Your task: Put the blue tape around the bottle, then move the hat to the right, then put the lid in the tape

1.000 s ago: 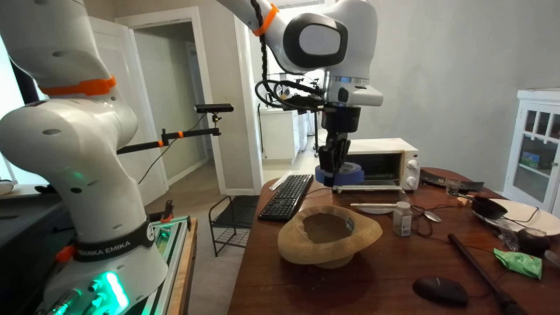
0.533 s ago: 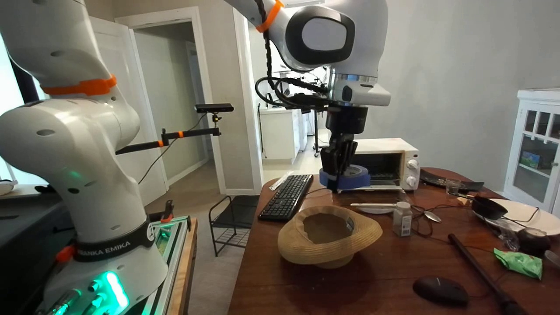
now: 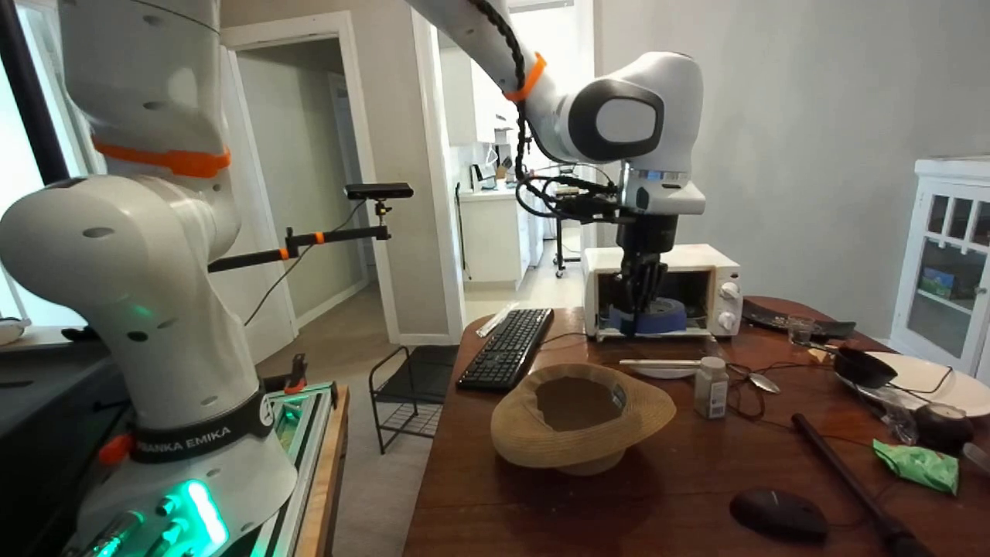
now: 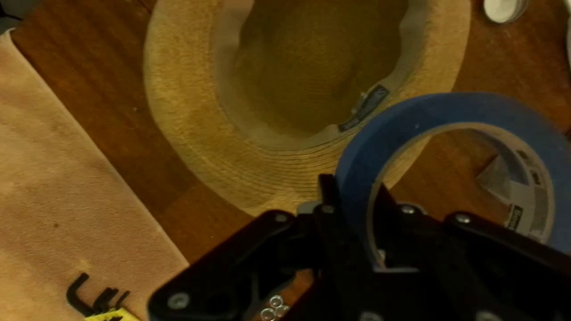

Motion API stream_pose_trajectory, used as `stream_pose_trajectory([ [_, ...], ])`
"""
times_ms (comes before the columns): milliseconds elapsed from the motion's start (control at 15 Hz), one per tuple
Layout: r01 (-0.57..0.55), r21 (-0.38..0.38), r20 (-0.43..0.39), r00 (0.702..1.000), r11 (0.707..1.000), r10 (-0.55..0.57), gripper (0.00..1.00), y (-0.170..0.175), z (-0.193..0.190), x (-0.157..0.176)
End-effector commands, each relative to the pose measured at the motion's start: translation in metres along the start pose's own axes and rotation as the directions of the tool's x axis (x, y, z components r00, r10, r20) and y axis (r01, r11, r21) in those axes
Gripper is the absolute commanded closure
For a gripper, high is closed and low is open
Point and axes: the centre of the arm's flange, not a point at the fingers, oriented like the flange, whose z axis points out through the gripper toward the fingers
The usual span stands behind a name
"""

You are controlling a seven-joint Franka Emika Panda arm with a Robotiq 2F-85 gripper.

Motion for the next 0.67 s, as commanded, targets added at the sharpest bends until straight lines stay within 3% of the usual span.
stream_pose_trajectory([
  [0, -0.066, -0.002, -0.024, 0.998, 0.998, 0.066, 0.95, -0.093, 0.024, 0.005],
  [200, -0.165, 0.007, -0.024, 0.986, 0.986, 0.166, 0.95, -0.148, 0.044, 0.018],
  [600, -0.330, 0.002, -0.018, 0.944, 0.944, 0.330, 0.95, -0.182, 0.074, 0.058],
])
